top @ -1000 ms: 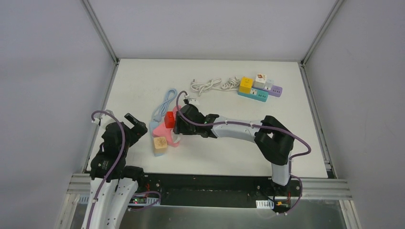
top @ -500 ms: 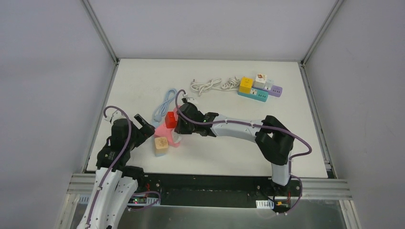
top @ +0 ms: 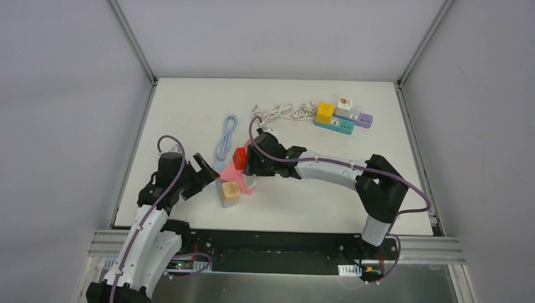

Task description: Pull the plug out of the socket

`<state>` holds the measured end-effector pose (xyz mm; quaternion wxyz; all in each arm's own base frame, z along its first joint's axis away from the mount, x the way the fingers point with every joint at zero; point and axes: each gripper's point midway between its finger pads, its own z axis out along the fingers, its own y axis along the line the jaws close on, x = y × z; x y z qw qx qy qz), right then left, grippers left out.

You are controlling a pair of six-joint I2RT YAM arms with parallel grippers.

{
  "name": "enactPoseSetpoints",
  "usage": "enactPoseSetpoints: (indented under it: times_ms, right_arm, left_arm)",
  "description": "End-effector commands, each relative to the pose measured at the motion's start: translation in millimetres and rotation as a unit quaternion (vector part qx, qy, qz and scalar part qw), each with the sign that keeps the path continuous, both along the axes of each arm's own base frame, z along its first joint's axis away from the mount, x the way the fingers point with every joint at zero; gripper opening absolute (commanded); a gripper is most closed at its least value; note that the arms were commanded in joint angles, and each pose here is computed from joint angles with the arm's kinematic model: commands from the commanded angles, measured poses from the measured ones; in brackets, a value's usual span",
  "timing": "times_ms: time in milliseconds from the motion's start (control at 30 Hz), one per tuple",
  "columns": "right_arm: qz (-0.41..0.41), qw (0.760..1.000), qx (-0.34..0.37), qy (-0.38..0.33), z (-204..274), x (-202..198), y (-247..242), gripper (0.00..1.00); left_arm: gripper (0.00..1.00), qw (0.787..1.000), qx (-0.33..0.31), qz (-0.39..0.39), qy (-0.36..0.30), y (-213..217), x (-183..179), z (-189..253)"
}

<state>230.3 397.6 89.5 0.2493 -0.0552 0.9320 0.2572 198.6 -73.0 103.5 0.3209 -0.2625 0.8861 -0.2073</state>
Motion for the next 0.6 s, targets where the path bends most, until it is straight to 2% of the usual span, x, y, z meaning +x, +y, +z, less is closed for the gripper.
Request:
enactPoseSetpoints:
  times_ms: [0,133,300,433,567]
  right_arm:
    - [0.005,1.0,0.015,0.011,6.3,-5.5,0.9,0.6]
    - [0.013,0.999,0.025,0.025,1.9,-11.3,4.7,0.6]
    - [0.06,0.997,0.034,0.035,3.6,-19.5,16.7,0.5]
    - [0.065,0.997,0.004,0.042,-5.4,-17.5,15.1,0.43]
    - [0.04,0.998,-0.045,0.018,-11.0,-8.8,9.6,0.36]
  left_arm:
    - [0.93,0.998,-0.057,-0.026,0.007,-21.6,8.5,-8.3]
    - [0.93,0.997,-0.068,-0.029,0.03,-26.1,12.9,-19.3]
    - [0.92,0.995,-0.084,-0.038,0.045,-34.1,22.2,-16.8]
    - [0.91,0.994,-0.092,-0.038,0.055,-37.1,28.0,-22.0]
    - [0.82,0.992,-0.083,-0.036,0.085,-34.6,21.4,-38.4]
